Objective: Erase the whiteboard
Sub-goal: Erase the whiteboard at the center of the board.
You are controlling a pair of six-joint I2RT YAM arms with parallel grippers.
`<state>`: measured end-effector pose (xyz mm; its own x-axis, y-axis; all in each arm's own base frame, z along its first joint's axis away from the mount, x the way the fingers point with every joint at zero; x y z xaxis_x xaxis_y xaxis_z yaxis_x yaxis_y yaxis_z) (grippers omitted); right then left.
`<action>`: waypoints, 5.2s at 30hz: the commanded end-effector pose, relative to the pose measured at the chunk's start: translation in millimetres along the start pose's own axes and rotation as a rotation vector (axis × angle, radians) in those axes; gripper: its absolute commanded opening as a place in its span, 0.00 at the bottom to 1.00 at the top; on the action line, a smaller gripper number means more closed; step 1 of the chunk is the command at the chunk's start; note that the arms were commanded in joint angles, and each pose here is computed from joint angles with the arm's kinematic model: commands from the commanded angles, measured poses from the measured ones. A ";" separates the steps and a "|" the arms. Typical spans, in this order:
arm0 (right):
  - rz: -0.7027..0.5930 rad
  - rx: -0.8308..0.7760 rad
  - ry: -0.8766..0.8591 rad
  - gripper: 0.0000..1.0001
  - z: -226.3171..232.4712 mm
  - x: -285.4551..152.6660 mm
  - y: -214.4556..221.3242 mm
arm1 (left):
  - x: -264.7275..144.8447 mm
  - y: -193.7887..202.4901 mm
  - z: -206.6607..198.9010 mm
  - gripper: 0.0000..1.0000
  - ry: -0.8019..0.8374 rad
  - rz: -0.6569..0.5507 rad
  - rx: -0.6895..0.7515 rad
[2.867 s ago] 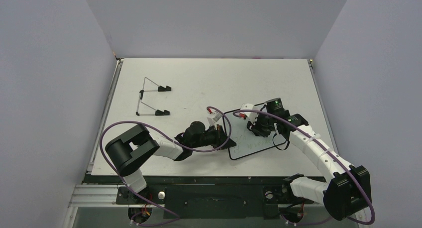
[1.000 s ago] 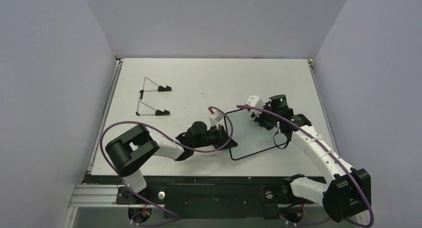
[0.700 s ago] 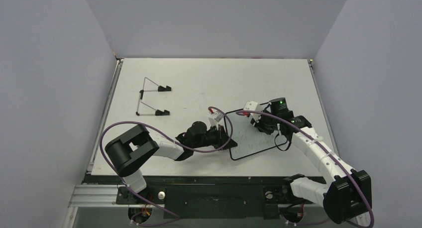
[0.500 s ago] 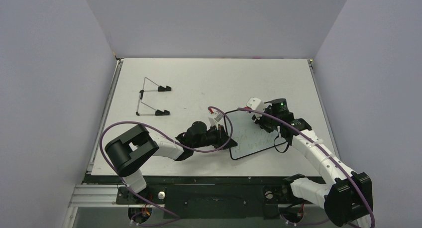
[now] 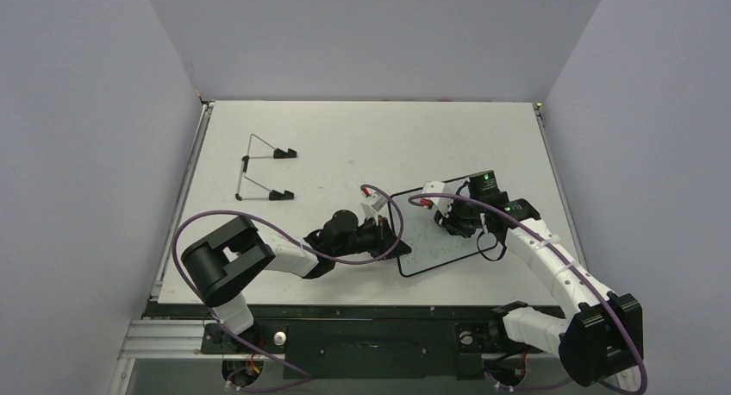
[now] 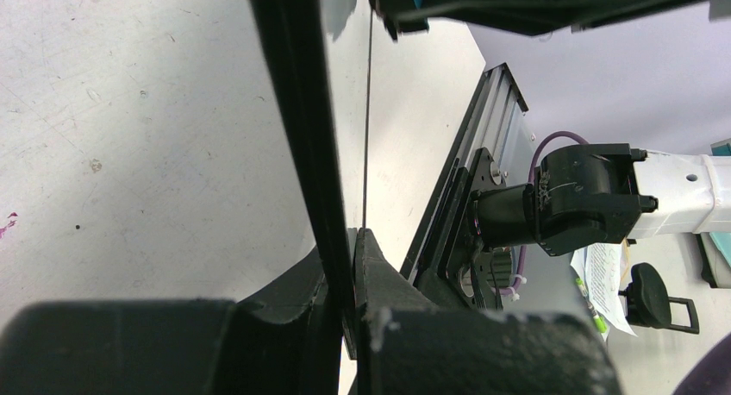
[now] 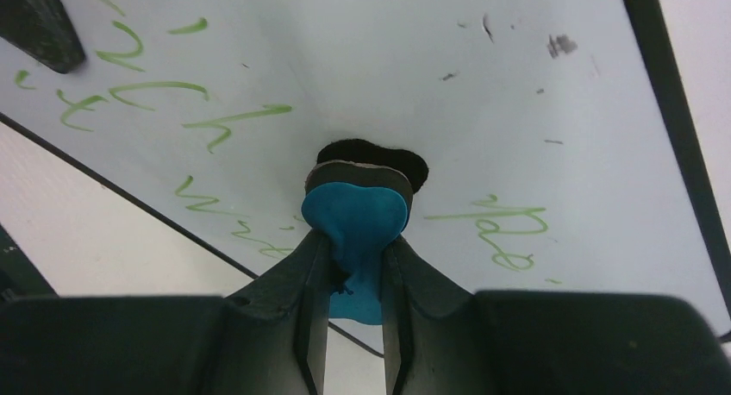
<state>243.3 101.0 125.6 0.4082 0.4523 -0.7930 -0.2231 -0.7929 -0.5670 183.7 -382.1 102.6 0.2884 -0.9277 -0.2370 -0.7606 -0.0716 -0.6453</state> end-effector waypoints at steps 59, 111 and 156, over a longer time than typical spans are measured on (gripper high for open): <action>0.011 -0.016 0.027 0.00 -8.0 -6.0 -5.6 | -1.6 -3.4 -10.5 0.00 0.035 0.002 0.067; 0.083 0.103 0.260 0.00 -46.5 -10.4 8.0 | -2.1 -3.3 -9.4 0.00 0.025 0.000 0.075; -0.097 0.370 0.275 0.00 -63.5 3.3 -30.6 | -3.8 -3.7 -11.2 0.00 0.026 0.005 0.089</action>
<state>276.3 86.3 130.4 0.5338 0.3208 -0.7824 -0.4800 -0.6467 -0.5927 189.6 -379.3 103.8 0.3263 -0.9128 -0.2456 -0.7443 -0.0879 -0.6620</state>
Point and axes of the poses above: each gripper's point midway between its finger pads, its own x axis out along the fingers, its own z axis along the line the jaws close on, y = z × x, the point moved 2 cm from there along -x, back along the fingers, and after that the axes turned 2 degrees about x, right-handed, at the moved point
